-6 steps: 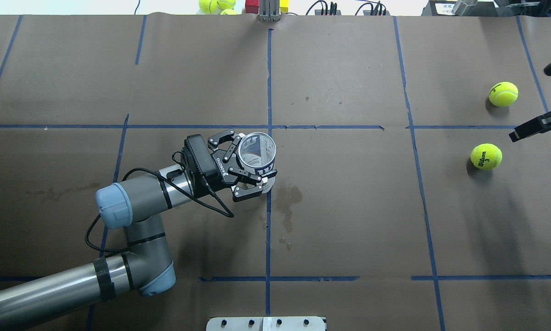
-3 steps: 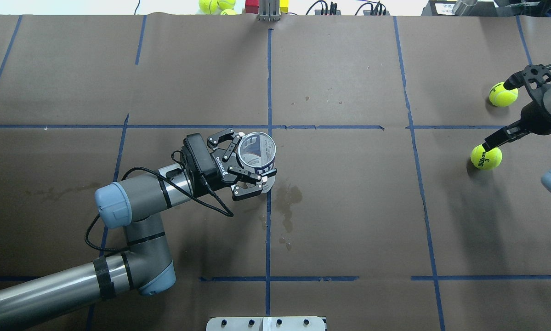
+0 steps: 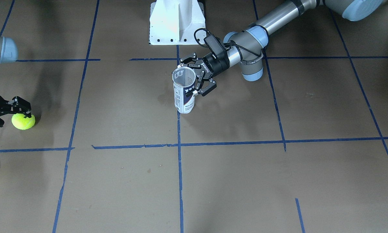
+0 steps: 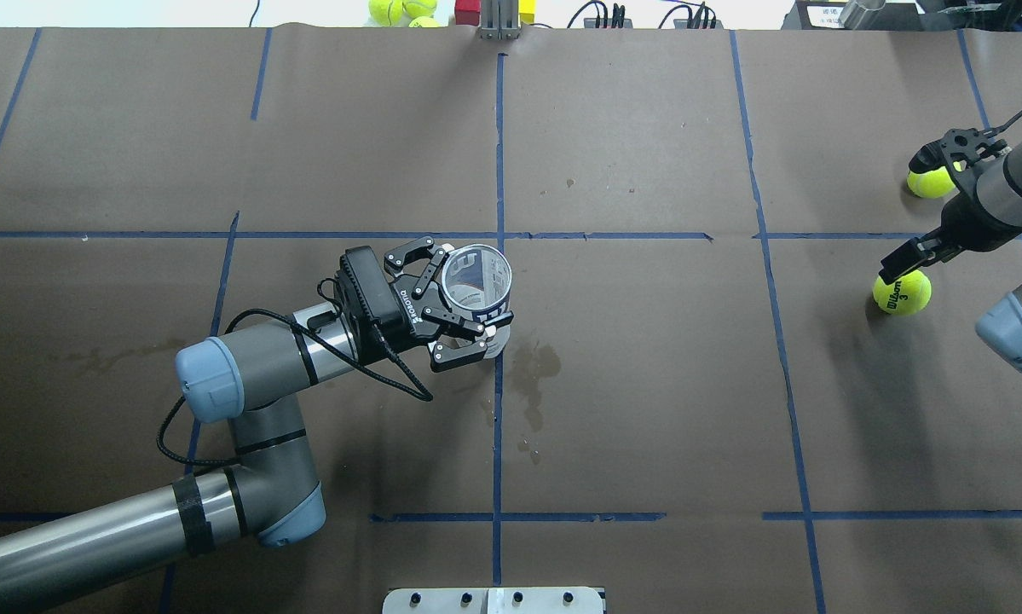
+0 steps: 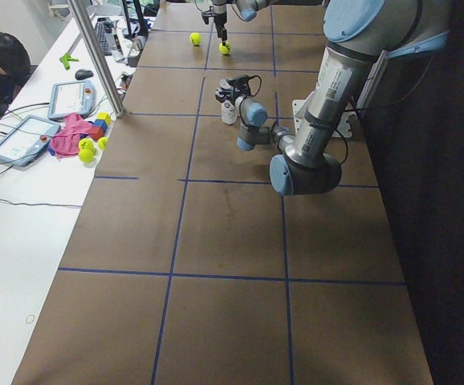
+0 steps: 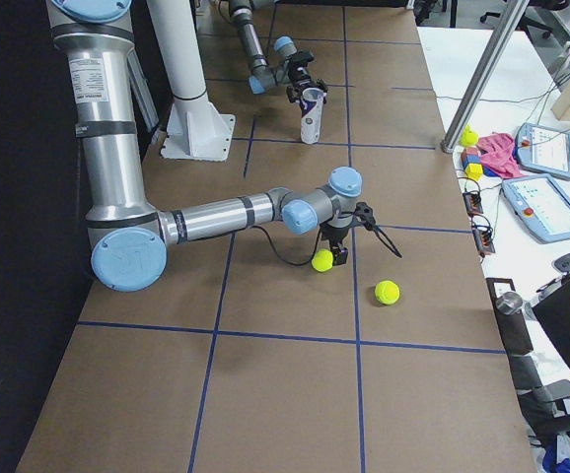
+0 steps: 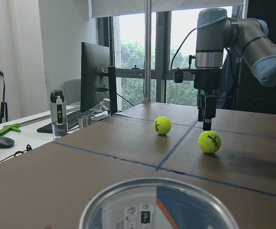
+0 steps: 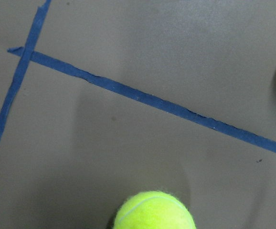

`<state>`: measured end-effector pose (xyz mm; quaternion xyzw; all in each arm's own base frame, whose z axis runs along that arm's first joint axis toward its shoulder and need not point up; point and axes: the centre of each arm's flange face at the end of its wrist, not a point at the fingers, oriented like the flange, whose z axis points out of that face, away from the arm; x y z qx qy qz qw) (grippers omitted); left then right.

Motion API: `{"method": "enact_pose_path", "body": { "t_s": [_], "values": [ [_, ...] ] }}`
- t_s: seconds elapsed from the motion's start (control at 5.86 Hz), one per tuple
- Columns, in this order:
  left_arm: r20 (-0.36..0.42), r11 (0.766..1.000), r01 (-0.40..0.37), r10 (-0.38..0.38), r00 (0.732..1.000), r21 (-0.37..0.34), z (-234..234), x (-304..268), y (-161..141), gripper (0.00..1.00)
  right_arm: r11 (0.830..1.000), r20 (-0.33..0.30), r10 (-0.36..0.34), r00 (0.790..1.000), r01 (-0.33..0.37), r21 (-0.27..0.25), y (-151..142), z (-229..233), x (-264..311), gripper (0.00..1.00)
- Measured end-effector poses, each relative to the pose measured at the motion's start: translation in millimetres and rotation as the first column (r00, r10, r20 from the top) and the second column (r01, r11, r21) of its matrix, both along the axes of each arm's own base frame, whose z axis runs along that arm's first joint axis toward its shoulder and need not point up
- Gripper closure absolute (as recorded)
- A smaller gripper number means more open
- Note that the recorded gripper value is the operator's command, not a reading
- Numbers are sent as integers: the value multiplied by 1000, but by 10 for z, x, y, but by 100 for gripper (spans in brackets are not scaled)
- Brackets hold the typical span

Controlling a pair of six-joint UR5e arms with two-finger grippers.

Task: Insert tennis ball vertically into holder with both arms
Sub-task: 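Grasp the nearer tennis ball with the right gripper while the left holds the can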

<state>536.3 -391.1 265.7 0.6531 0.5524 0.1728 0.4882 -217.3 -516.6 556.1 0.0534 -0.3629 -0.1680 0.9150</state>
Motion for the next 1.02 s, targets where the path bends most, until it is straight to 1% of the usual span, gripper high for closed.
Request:
{"method": "enact_pose_path", "body": {
  "t_s": [0.34,0.51,0.68,0.85,1.02],
  "values": [
    [4,1000,2,-2,1000,0,12,-2,-7,0,999,-15,-22,1000,22,-24,28,146,-125,0],
    [4,1000,2,-2,1000,1,13,-4,-7,0,999,-17,-26,1000,25,-27,32,167,-142,4],
    [4,1000,2,-2,1000,2,15,-7,-5,0,999,-25,-26,999,25,-29,32,199,-149,12],
    [4,1000,2,-2,1000,3,20,-9,-4,0,999,-38,-25,999,24,-33,32,254,-159,27],
    [5,1000,2,-2,1000,3,28,-12,-3,0,999,-45,-26,999,25,-37,35,291,-176,47]
  ]
}}
